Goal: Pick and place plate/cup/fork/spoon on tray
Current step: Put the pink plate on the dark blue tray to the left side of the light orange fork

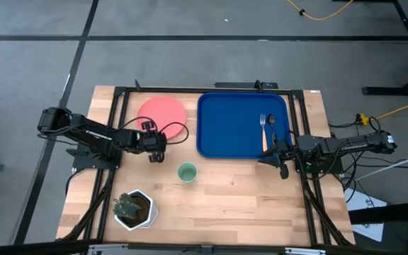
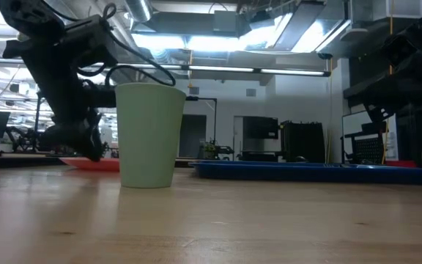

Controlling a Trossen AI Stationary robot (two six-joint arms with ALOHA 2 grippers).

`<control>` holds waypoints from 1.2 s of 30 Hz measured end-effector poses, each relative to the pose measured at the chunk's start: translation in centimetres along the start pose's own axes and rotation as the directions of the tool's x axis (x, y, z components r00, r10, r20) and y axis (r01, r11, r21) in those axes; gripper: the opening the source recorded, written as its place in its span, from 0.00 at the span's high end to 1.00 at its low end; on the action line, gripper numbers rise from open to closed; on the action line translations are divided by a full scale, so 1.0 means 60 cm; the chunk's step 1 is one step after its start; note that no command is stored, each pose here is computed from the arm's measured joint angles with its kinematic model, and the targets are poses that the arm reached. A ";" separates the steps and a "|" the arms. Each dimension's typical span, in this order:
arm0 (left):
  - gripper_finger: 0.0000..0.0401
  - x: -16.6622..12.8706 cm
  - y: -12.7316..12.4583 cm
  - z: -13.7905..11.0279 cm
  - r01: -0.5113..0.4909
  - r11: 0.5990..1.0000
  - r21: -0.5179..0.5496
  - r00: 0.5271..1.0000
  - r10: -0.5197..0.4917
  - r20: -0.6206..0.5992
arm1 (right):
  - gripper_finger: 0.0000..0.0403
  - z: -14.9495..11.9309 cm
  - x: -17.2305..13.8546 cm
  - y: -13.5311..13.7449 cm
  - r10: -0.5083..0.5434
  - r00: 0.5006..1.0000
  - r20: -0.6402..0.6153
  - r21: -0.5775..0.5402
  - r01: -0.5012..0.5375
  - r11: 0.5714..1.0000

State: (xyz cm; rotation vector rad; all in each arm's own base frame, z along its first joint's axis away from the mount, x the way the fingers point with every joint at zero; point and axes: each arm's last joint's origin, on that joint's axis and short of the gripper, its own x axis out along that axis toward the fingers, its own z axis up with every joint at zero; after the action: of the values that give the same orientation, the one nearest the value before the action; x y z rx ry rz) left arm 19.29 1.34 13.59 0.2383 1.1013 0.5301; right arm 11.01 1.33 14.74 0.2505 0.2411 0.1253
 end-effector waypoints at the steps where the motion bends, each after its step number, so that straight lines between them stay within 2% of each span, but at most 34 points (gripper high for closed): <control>1: 0.69 0.000 -0.001 0.000 0.015 1.000 -0.001 1.000 -0.015 -0.001 | 0.76 0.000 0.000 0.000 0.000 1.000 0.000 0.000 0.000 1.000; 8: 0.69 0.015 0.000 -0.015 0.003 1.000 -0.008 0.999 -0.003 -0.033 | 0.76 0.000 0.000 0.000 0.001 1.000 0.001 0.001 -0.001 1.000; 16: 0.70 0.042 0.006 -0.009 -0.092 0.994 -0.052 0.995 0.090 -0.041 | 0.76 0.001 0.000 0.000 0.008 1.000 0.003 0.004 -0.008 1.000; 18: 0.75 0.043 0.008 -0.010 -0.097 0.993 -0.072 0.995 0.094 -0.046 | 0.76 0.001 0.000 0.001 0.009 1.000 0.003 0.003 -0.009 1.000; 22: 0.95 0.042 0.011 -0.005 -0.115 0.989 -0.091 0.993 0.112 -0.040 | 0.76 0.001 0.000 0.001 0.009 1.000 0.003 0.003 -0.009 1.000; 26: 0.98 0.028 0.014 0.030 -0.116 0.985 -0.131 0.993 0.117 0.001 | 0.76 0.001 0.000 0.001 0.009 1.000 0.003 0.003 -0.009 1.000; 32: 0.99 -0.030 0.023 0.129 -0.100 0.992 -0.079 0.984 0.110 0.140 | 0.76 0.001 0.000 0.001 0.008 1.000 0.003 0.003 -0.008 1.000; 36: 0.99 -0.076 0.037 0.194 -0.079 0.993 -0.085 0.958 0.100 0.270 | 0.76 0.001 0.000 0.000 0.008 1.000 0.002 0.003 -0.008 1.000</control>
State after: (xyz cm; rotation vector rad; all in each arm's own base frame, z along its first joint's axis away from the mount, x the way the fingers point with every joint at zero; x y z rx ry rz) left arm 27.46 1.75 23.30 0.2893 0.8032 0.5982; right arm 11.02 1.35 14.78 0.2545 0.2380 0.1327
